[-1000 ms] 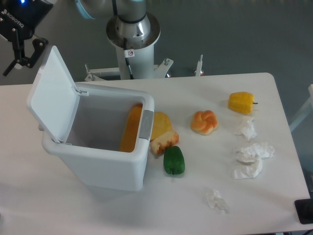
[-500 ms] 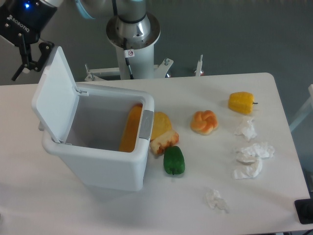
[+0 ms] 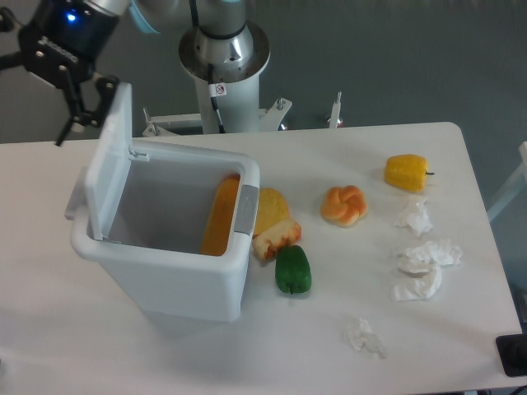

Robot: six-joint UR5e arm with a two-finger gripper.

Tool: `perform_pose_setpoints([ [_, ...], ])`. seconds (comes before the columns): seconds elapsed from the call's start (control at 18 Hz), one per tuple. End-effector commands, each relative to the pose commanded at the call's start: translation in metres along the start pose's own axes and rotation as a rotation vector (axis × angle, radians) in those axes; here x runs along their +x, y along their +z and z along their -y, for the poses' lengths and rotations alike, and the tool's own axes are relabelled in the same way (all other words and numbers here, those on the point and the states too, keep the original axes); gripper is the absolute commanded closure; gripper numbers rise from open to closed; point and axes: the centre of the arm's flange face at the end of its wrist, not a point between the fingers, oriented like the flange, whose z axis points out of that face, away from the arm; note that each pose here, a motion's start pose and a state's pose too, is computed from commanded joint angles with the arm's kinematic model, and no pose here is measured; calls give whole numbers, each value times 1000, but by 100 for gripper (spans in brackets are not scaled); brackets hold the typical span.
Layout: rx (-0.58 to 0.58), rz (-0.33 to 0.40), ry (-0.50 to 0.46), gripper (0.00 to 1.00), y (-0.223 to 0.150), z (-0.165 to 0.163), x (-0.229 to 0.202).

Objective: Close the trash can
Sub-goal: 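Lower the open gripper toward the raised lid's top edge, then push the lid with the gripper fingers, tilting it toward closed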

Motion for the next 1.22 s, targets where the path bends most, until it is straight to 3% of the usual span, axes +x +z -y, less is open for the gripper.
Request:
perform_pose_setpoints([
  [0.28,-7,131,11,0,-2,0,-14],
  [0.78,-15,156,81,0,-2,1,-24],
  [1.22,-28,197,77,0,1,1,-32],
])
